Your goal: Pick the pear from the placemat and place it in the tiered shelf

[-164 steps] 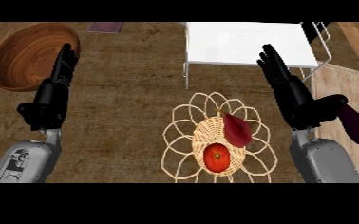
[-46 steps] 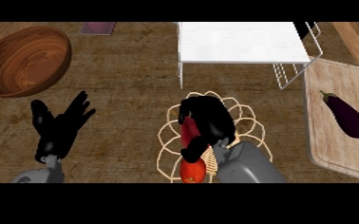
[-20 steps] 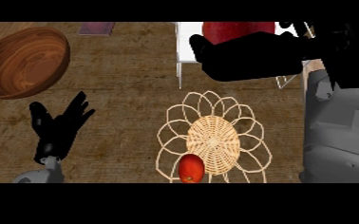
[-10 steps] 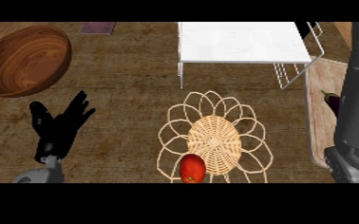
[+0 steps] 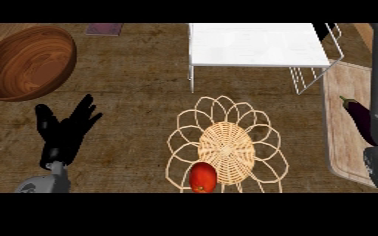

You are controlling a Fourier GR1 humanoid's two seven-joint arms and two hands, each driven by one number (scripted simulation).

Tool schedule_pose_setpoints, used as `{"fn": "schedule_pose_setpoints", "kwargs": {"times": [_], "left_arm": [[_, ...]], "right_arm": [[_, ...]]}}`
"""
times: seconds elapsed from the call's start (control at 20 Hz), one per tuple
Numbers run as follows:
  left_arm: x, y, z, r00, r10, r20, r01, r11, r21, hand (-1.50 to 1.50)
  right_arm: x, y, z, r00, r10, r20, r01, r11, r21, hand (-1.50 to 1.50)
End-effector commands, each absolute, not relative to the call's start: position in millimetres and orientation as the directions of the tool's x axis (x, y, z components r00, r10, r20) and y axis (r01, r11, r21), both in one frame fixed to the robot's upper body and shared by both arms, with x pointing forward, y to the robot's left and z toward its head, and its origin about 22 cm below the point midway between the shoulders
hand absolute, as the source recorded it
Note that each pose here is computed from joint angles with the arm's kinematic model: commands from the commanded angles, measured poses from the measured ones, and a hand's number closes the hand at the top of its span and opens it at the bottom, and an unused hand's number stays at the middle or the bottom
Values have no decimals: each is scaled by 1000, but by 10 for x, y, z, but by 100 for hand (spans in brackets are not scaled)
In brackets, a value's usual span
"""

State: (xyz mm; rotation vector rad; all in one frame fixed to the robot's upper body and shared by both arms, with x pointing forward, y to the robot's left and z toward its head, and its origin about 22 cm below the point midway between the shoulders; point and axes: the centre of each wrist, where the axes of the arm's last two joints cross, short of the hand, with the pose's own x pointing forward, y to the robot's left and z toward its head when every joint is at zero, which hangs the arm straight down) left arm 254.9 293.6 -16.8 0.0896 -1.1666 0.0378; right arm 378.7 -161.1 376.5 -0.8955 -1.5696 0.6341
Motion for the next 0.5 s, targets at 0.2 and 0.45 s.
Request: {"fn": "schedule_pose_setpoints", "kwargs": {"times": [0.2,0.45], "left_arm": [[2524,2764,-295,436,-13,900,-68,997,48,0],[2561,2876,-224,451,-19,892,-61,997,52,0]], "right_arm": [[4241,-1833,3396,-20,834,552,209,543,-813,150],[4329,-1538,3293,-41,840,540,231,534,-813,150]]}}
